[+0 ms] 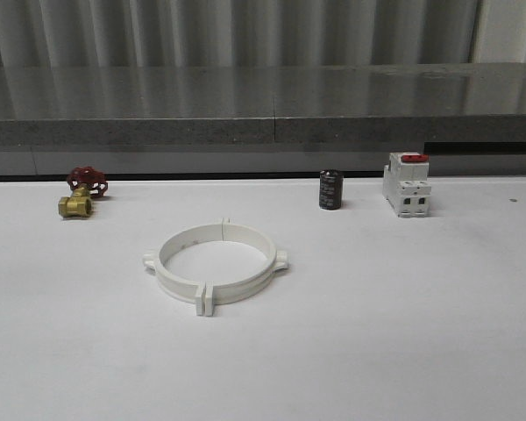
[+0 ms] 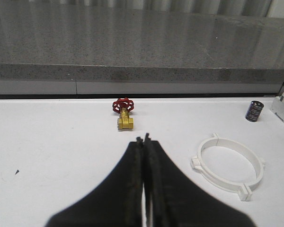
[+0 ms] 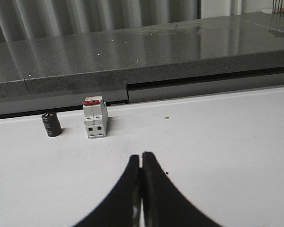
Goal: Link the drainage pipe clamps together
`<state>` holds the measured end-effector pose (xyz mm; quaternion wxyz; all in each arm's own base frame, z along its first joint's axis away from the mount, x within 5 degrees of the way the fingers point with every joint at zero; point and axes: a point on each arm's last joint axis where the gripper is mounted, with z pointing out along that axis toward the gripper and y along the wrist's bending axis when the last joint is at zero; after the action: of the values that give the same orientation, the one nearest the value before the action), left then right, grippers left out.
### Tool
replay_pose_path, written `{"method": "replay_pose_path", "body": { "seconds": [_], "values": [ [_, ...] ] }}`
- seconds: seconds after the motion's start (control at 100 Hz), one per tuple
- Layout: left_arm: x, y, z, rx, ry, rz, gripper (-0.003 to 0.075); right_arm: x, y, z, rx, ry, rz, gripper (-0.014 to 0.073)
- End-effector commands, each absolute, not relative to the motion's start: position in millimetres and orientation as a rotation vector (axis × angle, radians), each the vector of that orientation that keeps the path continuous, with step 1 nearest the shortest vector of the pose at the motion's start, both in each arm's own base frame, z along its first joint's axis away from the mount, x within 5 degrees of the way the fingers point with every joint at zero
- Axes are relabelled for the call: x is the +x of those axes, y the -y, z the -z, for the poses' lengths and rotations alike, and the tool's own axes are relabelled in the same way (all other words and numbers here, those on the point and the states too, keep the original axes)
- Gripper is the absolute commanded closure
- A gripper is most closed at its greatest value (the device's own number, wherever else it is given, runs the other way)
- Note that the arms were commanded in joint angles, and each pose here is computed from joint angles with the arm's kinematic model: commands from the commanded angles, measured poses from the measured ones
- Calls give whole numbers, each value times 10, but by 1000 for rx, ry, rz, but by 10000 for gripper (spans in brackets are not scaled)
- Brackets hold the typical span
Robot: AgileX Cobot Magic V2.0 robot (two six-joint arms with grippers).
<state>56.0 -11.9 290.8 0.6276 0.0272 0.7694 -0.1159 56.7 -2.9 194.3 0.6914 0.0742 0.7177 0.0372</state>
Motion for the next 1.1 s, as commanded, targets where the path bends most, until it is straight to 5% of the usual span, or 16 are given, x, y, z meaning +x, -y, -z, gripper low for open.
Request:
{"method": "replay_pose_path", "body": {
  "seconds": [0.0, 1.09],
  "values": [
    [561, 119, -3059, 56, -1671, 276, 740, 546, 28, -2078, 146, -1495, -76, 664],
    [582, 117, -3047, 66, -1632, 257, 740, 548, 28, -2054, 148, -1521, -75, 664]
  ]
}}
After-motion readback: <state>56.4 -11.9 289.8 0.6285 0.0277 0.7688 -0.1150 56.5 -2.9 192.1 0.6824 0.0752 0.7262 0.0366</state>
